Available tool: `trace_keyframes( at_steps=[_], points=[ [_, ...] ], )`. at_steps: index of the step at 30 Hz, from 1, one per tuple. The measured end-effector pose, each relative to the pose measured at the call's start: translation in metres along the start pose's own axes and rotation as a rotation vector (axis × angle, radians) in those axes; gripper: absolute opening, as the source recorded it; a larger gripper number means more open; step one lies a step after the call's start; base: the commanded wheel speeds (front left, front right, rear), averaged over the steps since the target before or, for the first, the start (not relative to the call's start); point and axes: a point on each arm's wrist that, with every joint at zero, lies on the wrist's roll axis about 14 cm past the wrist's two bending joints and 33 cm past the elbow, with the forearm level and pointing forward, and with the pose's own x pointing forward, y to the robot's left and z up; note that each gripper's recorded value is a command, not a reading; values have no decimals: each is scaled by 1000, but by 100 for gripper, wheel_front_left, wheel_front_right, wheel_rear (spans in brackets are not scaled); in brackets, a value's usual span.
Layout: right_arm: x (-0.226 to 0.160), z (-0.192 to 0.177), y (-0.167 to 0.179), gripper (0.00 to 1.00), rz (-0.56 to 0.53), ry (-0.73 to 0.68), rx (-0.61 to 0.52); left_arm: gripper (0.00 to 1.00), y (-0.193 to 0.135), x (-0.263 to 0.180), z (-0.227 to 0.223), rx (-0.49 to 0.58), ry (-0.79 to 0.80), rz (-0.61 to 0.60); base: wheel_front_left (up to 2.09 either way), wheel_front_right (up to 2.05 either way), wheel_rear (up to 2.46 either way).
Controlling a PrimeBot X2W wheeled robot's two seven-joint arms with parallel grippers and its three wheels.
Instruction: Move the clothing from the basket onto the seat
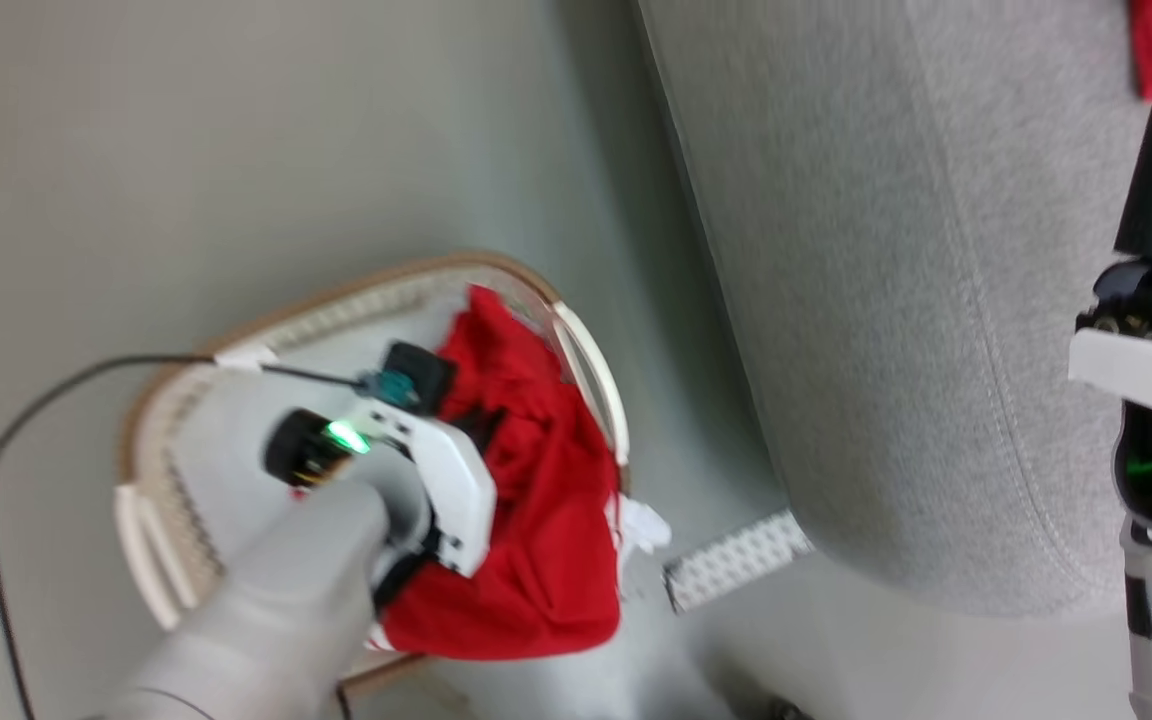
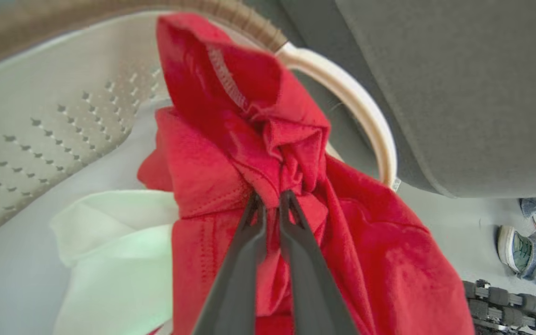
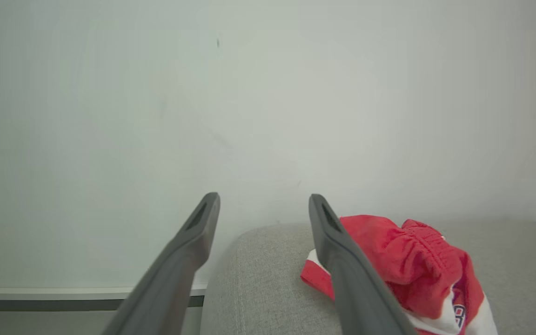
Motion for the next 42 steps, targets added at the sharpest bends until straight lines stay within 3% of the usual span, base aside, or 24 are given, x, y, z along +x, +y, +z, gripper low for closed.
trace_keyframes(
  at_steps=[8,21,30,42],
  points=[
    [-29,37,-10,100,26,-21,-28,0,-54,-57,58,44,-214,2,0,0,0],
    [-83,94,-7,100,64,-113,100,0,-120,-178,159,215,-564,80,0,0,0],
    [-106,113,37,100,189,-151,185,0,-153,-276,222,397,-823,186,0,0,0],
    [-122,122,87,100,332,-158,247,0,-188,-360,277,539,-1023,267,0,0,0]
  ],
)
